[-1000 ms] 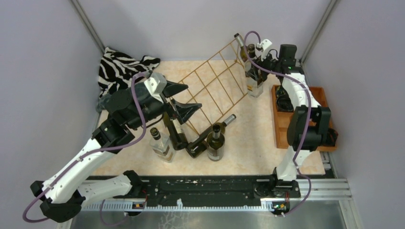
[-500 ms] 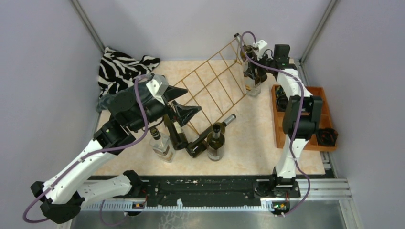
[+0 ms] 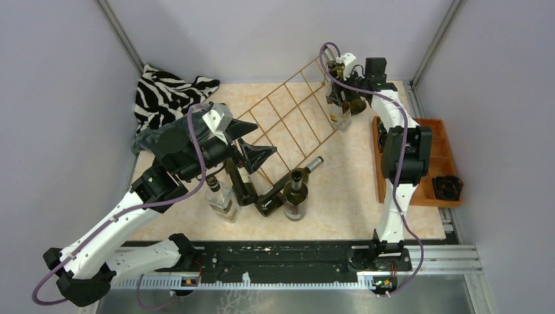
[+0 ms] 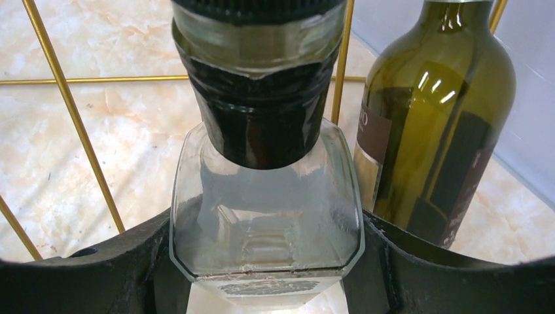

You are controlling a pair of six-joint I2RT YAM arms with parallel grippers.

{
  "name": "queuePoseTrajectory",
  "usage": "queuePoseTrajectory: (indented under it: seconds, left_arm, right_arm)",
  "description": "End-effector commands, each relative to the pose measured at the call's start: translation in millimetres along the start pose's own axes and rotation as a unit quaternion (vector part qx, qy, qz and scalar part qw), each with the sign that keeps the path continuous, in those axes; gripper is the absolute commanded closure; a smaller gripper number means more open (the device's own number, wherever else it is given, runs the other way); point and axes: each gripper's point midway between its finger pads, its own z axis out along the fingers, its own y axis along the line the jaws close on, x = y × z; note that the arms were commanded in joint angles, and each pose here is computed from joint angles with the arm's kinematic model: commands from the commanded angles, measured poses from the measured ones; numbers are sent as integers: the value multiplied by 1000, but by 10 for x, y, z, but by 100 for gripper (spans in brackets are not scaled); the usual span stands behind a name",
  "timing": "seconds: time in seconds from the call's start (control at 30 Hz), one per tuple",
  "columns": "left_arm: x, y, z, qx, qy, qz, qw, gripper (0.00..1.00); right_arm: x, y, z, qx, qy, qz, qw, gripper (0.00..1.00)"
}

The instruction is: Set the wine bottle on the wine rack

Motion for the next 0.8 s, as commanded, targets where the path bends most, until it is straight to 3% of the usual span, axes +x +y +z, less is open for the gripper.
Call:
queuePoseTrajectory:
  seconds: [0.0, 0.37, 0.77]
  left_arm:
    - [-86, 16, 3, -6, -21, -6, 1000, 4]
    - [-18, 30, 94, -5, -10, -9, 1000, 4]
    - [59, 43, 146, -5, -5, -16, 1000, 4]
  right_arm:
    - [-611, -122, -62, 20, -60, -66, 996, 100]
    - [-453, -29, 198, 3, -26, -68, 997, 76]
    - [-429, -32, 422, 0, -13, -69, 998, 73]
